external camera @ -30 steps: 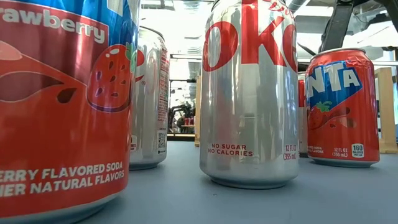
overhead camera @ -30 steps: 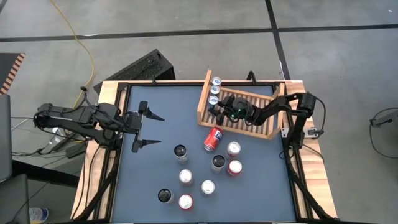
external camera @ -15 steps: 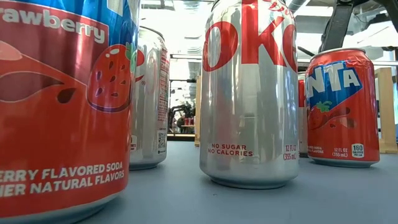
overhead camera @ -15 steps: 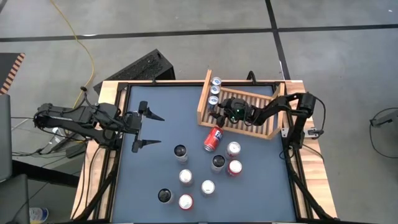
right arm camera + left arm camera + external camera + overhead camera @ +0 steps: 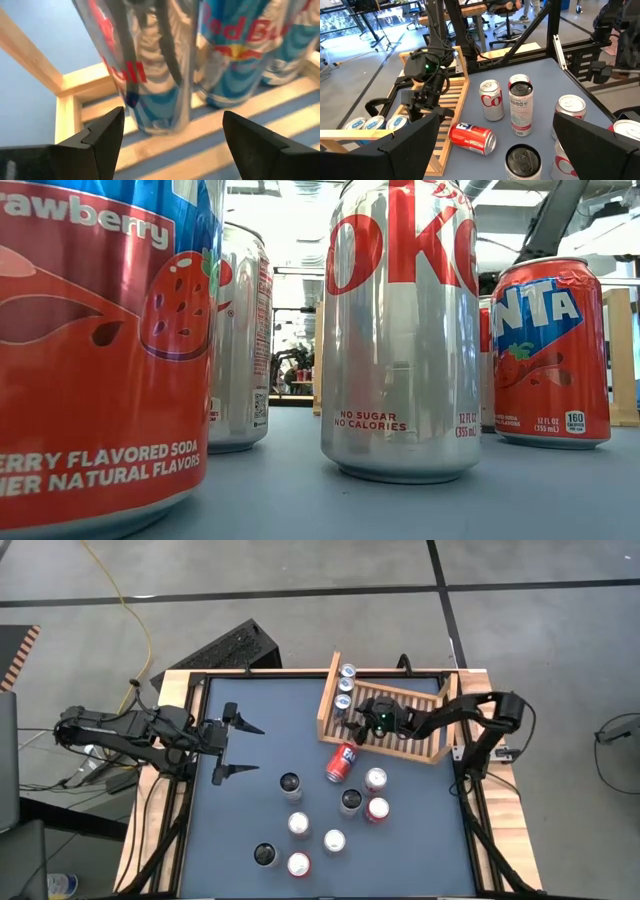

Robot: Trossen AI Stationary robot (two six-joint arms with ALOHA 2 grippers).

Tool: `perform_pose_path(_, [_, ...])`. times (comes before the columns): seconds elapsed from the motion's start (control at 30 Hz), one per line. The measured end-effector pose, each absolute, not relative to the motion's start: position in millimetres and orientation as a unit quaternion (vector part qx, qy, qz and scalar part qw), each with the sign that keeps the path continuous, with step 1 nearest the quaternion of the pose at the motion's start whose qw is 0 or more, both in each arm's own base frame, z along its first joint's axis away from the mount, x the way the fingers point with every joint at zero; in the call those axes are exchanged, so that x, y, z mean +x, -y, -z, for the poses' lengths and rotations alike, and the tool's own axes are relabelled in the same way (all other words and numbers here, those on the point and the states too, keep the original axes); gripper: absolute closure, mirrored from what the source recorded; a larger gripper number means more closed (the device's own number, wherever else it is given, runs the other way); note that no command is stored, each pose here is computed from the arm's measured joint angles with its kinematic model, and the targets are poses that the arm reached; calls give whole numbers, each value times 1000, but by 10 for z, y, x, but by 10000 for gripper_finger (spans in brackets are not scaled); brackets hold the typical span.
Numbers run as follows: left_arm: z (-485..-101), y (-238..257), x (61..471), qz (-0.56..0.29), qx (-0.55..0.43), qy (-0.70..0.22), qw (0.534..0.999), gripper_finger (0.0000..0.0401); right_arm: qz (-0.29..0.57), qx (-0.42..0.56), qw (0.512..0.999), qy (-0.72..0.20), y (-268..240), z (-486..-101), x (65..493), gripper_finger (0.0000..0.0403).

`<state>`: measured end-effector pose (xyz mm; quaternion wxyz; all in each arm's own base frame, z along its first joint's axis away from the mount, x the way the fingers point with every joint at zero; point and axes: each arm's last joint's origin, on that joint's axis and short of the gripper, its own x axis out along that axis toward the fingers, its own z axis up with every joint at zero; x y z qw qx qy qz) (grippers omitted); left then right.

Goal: Place canned beverage on shelf
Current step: Put the right white and pink soda can on the shelf

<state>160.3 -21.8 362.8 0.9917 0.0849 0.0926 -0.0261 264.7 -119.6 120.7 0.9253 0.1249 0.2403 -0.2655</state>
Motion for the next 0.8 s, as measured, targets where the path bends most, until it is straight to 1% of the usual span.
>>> perform_pose_path(0.2, [-3628,218,1603,26,85,-93,992,21,269,119,924,-243,1141,-1514,2516,87])
perform_pose_path(0.4, [-3628,218,1603,26,81,-93,992,21,266,119,919,-265,972,-1931,2183,87])
perform_pose_path(0.47, [-3629,218,1602,26,79,-93,992,21,258,123,925,-252,867,-2092,2064,87])
perform_pose_path(0.67, [-3628,218,1603,25,77,-93,992,21,196,131,951,-203,467,-2574,1761,87])
perform_pose_path(0.8, [-3629,218,1602,25,77,-93,992,21,133,118,969,-173,182,-2799,1747,87])
